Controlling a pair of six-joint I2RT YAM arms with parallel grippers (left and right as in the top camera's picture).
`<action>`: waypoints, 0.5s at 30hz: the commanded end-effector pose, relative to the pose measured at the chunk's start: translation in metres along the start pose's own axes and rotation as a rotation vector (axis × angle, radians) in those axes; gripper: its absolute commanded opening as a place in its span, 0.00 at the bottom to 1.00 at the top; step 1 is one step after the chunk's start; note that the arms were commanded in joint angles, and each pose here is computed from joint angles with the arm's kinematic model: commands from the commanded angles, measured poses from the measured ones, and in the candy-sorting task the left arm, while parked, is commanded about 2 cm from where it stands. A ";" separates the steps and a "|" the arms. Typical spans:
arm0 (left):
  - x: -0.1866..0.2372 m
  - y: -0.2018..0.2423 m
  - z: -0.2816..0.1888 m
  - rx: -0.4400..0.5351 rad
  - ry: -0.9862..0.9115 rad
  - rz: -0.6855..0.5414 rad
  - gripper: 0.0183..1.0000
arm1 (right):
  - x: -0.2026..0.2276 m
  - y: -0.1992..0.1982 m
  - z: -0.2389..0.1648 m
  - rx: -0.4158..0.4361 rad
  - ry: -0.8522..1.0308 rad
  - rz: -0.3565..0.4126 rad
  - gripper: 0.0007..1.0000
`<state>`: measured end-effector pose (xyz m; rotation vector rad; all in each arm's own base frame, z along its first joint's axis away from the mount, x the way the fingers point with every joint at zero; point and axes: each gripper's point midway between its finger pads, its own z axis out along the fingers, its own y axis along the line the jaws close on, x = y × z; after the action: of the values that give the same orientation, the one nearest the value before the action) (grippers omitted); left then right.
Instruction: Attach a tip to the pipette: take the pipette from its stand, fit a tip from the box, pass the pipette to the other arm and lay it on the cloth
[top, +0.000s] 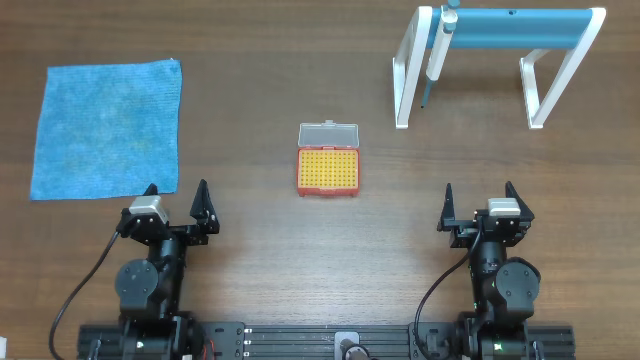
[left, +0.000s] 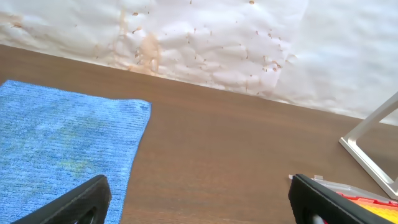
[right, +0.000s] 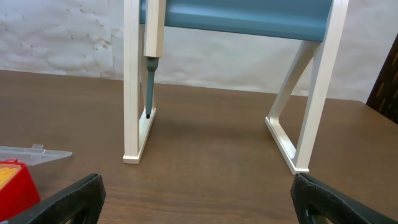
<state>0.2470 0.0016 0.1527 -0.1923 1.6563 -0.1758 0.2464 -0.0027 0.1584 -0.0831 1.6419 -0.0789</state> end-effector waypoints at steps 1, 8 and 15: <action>0.001 -0.001 0.000 0.007 0.001 0.009 0.92 | 0.000 0.001 0.000 -0.007 -0.008 0.008 0.97; 0.001 -0.002 0.000 0.008 0.001 0.009 0.92 | -0.001 0.001 0.000 -0.008 -0.011 0.009 0.97; 0.001 -0.002 0.000 0.008 0.001 0.009 0.92 | -0.001 0.001 0.000 -0.008 -0.012 0.045 0.97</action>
<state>0.2470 0.0016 0.1527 -0.1923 1.6563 -0.1758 0.2464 -0.0027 0.1585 -0.0827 1.6415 -0.0786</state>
